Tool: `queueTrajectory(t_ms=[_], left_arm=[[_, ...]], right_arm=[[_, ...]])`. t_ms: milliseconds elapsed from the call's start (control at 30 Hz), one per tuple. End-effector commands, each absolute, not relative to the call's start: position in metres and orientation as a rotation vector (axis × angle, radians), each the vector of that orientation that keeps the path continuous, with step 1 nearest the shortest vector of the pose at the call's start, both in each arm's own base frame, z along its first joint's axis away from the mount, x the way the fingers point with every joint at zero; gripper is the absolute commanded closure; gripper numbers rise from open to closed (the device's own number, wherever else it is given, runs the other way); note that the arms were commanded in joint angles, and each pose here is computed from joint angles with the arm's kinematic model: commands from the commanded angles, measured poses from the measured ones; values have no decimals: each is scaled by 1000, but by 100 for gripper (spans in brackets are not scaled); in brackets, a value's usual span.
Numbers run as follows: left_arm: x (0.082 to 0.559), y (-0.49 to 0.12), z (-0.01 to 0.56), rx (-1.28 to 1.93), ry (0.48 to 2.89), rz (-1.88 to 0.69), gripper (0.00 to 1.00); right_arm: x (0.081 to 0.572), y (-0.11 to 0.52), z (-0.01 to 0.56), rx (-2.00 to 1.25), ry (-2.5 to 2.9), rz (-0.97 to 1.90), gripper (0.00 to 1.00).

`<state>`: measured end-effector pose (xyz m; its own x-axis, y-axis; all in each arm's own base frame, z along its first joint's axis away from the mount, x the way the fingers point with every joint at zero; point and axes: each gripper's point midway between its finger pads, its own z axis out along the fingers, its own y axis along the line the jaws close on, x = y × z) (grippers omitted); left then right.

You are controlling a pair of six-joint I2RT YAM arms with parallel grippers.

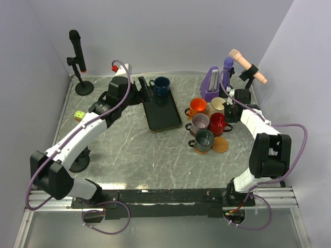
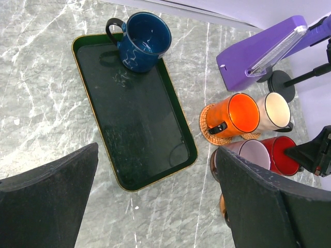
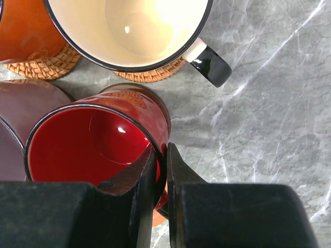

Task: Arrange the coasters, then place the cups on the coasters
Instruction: Place the cup on the coaster.

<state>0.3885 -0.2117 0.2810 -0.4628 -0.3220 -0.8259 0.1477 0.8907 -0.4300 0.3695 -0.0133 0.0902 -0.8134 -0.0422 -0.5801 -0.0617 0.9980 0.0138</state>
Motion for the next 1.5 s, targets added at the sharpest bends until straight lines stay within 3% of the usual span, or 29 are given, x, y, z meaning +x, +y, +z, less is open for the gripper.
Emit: queueTrajectory(t_ms=[0,700,967,1400,1433,1467], left_arm=[[395,-215,304,-117,1913,-579,1],[396,-216,301,-113,1918,-579,1],[395,-217,298,-106,1925,-580,1],[392,-216,291,-82,1944,-567,1],[392,-217,291,-79,1945,-566,1],[392,-216,291,-79,1947,-563,0]], right_arm=[[385,-14,96,-82,2449,21,100],[383,-17,88,-84,2466,-34,99],[383,-20,91,-75,2459,-56,76],[384,-18,104,-64,2408,-43,49],[384,-17,105,-59,2404,-39,41],[384,-16,107,-58,2395,-35,39]])
